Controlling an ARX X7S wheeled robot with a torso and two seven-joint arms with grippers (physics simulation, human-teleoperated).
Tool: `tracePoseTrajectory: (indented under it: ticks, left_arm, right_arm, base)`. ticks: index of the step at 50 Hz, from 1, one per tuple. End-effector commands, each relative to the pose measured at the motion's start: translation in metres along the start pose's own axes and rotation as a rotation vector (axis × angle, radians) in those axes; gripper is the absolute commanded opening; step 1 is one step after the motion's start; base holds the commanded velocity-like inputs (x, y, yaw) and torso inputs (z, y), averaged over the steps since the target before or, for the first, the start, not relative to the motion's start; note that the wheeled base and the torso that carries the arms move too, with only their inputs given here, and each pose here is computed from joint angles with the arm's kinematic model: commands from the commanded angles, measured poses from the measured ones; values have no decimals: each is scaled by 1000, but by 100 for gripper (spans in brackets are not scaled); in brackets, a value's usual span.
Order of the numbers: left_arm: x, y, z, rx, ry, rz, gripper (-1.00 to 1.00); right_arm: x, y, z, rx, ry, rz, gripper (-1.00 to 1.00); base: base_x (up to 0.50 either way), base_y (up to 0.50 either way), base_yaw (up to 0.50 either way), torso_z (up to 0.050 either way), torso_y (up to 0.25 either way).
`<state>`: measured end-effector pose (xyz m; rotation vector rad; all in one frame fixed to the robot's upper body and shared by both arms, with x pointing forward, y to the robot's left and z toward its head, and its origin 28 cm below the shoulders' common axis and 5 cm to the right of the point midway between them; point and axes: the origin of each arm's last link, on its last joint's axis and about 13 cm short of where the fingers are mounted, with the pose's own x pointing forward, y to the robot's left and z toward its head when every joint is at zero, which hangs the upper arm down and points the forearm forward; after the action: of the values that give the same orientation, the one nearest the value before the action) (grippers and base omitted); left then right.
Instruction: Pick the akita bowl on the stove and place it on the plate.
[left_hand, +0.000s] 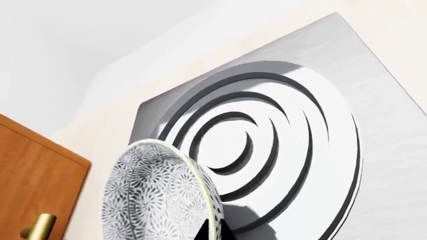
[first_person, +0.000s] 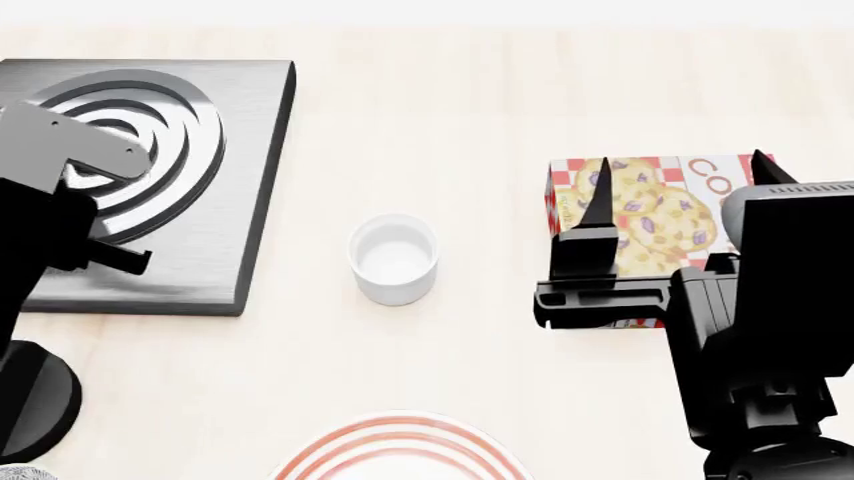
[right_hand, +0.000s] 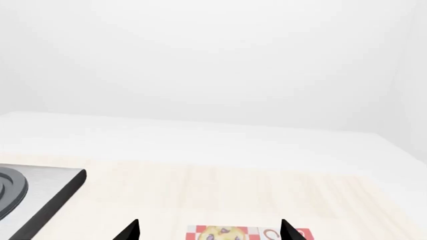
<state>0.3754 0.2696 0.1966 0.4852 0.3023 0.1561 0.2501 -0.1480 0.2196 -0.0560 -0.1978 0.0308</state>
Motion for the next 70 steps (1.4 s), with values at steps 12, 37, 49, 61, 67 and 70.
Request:
tracePoseTrajectory:
  ticks: [12,37,49,61,67,70]
  left_arm:
    - [-6,11,43,-319,-169,55,-100]
    - [-71,11,114,-65,-582,-108,-100]
    - [-108,4,117,210,-732,-196,-100]
    - [-134,-2,112,427,-827,-275,-100]
    - [-145,-2,112,509,-870,-320,-100]
    - [-151,-2,112,561,-894,-326,-100]
  right_arm:
    - [0,0,1,-3,2,3,100]
    - [0,1,1,-4,1,3,100]
    - [0,0,0,-6,-1,3,100]
    - [-1,1,2,-7,-1,4,100]
    - [0,0,0,-7,-2,3,100]
    - [0,0,0,-7,-1,3,100]
  base:
    - [0,0,0,0,0]
    - [0,0,0,0,0]
    - [0,0,0,0,0]
    - [0,0,0,0,1]
    - [0,0,0,0,0]
    - [0,0,0,0,0]
